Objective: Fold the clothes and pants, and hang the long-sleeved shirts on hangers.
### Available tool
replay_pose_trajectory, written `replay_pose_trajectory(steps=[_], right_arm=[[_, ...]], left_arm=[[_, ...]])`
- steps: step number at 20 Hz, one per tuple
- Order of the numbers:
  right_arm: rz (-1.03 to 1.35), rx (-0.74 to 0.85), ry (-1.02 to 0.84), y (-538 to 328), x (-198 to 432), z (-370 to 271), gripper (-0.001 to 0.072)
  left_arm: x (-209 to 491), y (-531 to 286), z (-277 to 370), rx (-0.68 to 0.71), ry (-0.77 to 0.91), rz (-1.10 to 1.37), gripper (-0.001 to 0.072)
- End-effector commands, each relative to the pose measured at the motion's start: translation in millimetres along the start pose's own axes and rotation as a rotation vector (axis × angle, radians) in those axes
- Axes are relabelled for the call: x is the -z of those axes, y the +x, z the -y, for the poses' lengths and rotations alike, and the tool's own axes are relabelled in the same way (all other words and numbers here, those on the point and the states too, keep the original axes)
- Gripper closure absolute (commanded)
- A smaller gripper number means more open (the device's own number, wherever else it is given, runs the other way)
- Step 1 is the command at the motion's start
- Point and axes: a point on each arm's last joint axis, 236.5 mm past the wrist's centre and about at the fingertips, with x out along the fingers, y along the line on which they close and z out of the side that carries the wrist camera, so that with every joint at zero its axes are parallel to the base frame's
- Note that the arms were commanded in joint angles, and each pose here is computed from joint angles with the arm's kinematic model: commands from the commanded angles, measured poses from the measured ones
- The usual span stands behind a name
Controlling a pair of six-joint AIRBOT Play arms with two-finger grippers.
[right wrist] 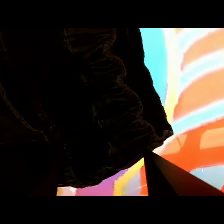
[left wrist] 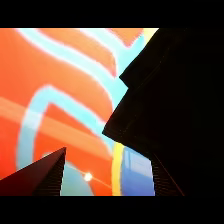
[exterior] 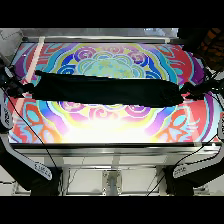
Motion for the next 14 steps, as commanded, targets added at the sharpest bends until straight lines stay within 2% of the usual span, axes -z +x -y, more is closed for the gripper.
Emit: replay_pose_trajectory(steps=[1,3,4,8,9,14], right_arm=[[0.013,-0.003,-0.034,5.2,-3.1,-14.7,0.0147],[0.013,-0.006,-0.054,10.4,-3.2,-23.7,0.0148],[0.013,-0.006,-0.062,12.4,-3.2,-27.0,0.0147],[0.017,-0.005,-0.061,12.8,-4.0,-28.1,0.0148],[0.013,-0.006,-0.061,12.9,-3.1,-28.4,0.0148],[-0.017,0.018,-0.071,12.8,3.8,-22.3,0.0151]], left_arm=[[0.9,19.2,28.6,0.120,-0.005,-0.009,0.0122],[5.9,29.5,32.1,0.123,-0.002,-0.031,0.0132],[8.1,32.0,32.0,0.123,-0.001,-0.040,0.0195],[12.8,25.5,23.7,0.092,0.068,-0.057,0.0651],[15.3,22.1,21.8,0.085,0.081,-0.067,0.0678],[55.7,-4.6,-1.9,0.002,0.138,-0.239,0.0679]])
